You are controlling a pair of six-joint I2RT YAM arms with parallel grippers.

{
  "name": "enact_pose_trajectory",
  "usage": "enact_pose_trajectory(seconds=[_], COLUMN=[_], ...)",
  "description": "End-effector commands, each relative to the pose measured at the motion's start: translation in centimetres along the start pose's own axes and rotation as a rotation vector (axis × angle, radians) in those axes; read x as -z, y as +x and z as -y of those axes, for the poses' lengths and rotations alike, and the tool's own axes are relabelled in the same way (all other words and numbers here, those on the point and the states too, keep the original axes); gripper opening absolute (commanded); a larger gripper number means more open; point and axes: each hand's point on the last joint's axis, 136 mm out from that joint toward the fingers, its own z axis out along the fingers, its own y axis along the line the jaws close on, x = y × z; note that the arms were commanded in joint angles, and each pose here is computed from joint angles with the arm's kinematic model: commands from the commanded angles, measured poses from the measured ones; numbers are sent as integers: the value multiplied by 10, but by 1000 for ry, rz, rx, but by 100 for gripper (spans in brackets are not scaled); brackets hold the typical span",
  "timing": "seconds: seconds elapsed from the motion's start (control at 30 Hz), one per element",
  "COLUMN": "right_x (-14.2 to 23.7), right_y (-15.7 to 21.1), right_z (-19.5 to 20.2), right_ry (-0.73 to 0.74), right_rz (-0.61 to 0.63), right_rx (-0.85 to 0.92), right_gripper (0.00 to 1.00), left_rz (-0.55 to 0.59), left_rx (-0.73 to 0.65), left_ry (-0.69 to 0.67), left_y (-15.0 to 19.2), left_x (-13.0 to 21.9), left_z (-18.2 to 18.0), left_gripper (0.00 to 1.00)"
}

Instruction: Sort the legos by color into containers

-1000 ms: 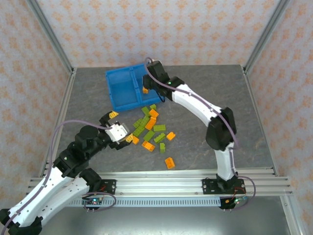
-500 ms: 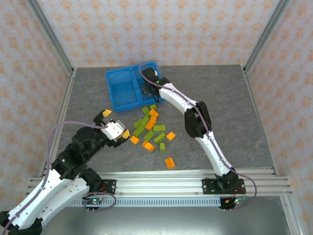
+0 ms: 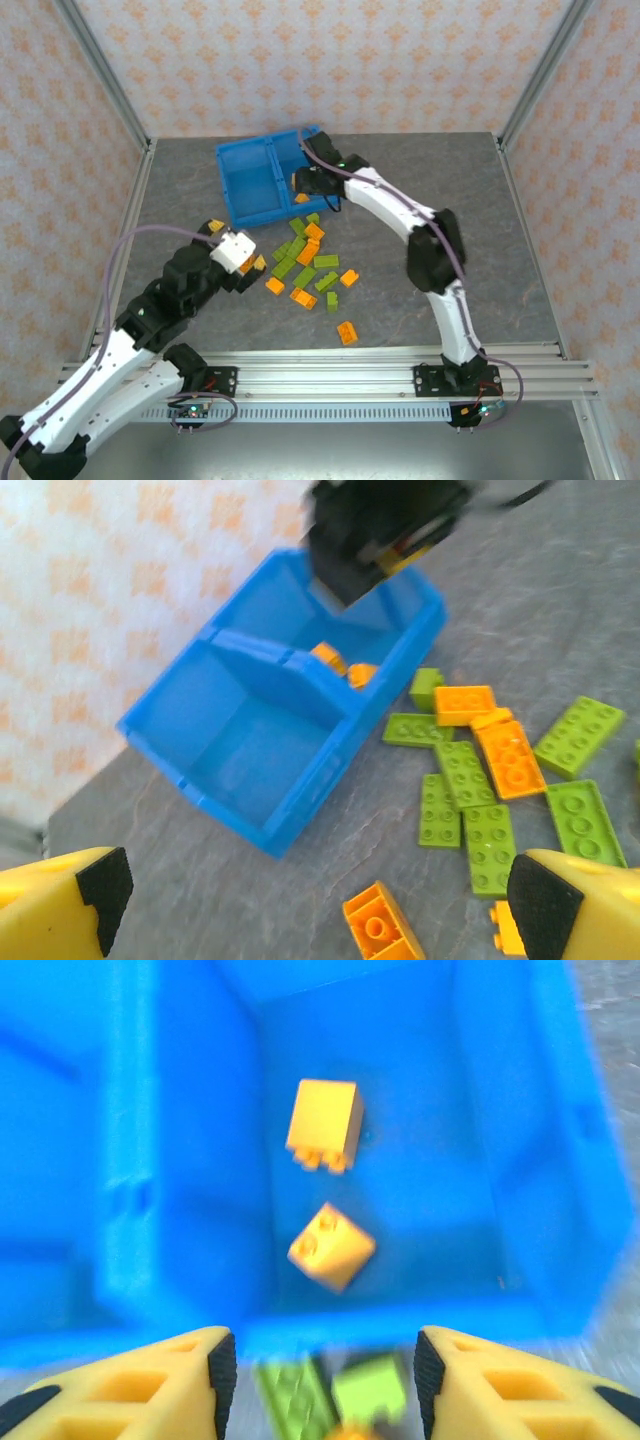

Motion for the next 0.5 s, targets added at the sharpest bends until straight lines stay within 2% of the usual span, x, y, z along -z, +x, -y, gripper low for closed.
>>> enact_pose_trajectory(seconds=[0.0, 0.1, 0.23, 0.33, 0.47], right_x=[90, 129, 176, 191, 188], right_y=[-16, 21, 79, 106, 121], right_z=[-30, -37, -55, -50, -42], right_ry=[-189, -356, -623, -645, -624], right_rz=[141, 132, 35, -47, -95], right_rx=[30, 73, 140, 177, 178], right_gripper=[57, 66, 86, 93, 99], left_rz=[-100, -293, -502, -604, -690], left_rx=[345, 447, 643, 788, 820], left_ry=[-244, -264, -170, -70, -37], left_y=[-11, 13, 63, 98, 128], left_x=[6, -16, -51, -69, -87], left_z=[-51, -46, -20, 0, 16], left_gripper=[100, 100, 100, 100, 96])
